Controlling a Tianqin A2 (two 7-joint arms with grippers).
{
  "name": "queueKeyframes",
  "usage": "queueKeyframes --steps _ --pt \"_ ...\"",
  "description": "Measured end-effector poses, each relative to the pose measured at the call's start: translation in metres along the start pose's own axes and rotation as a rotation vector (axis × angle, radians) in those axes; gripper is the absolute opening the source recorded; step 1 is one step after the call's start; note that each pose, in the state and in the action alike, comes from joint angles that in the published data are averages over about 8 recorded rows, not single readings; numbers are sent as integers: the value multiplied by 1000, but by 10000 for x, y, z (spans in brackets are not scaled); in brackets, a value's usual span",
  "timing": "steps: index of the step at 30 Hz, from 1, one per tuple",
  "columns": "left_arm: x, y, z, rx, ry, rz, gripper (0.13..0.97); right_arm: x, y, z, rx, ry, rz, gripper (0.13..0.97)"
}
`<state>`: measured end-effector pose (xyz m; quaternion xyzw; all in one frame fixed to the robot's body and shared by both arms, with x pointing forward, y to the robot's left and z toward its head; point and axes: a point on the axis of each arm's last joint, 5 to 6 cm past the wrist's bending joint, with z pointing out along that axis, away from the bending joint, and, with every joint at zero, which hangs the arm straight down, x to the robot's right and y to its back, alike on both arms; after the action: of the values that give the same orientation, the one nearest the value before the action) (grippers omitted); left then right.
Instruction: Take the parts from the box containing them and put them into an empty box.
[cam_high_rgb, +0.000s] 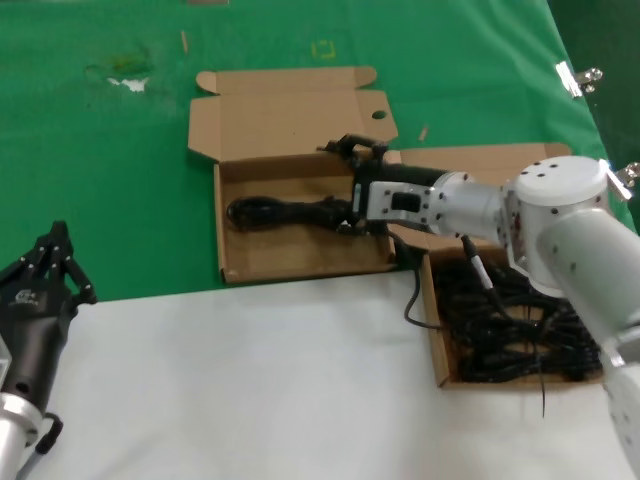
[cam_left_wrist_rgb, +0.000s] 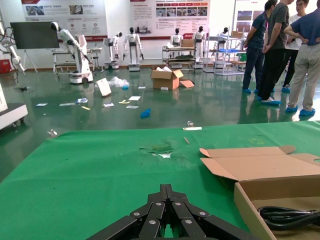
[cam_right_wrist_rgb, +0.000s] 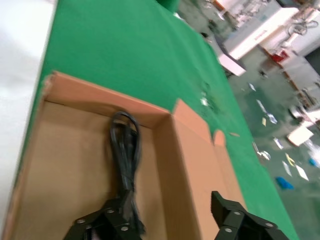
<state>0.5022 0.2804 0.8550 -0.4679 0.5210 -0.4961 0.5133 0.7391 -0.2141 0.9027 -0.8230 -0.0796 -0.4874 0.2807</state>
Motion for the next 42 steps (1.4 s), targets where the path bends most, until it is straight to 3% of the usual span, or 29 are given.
queueKeyframes --steps 14,18,26,30,42 --pt "0 0 0 0 0 0 140 84 121 -518 -12 123 138 770" --pt "0 0 0 0 0 0 140 80 124 -573 -12 133 150 770" --pt "0 0 0 0 0 0 165 -4 115 -596 -10 157 191 898" --pt "0 0 0 0 0 0 179 -88 106 -618 -8 181 234 921" --pt "0 0 0 0 0 0 350 -386 69 -736 -4 270 391 964"
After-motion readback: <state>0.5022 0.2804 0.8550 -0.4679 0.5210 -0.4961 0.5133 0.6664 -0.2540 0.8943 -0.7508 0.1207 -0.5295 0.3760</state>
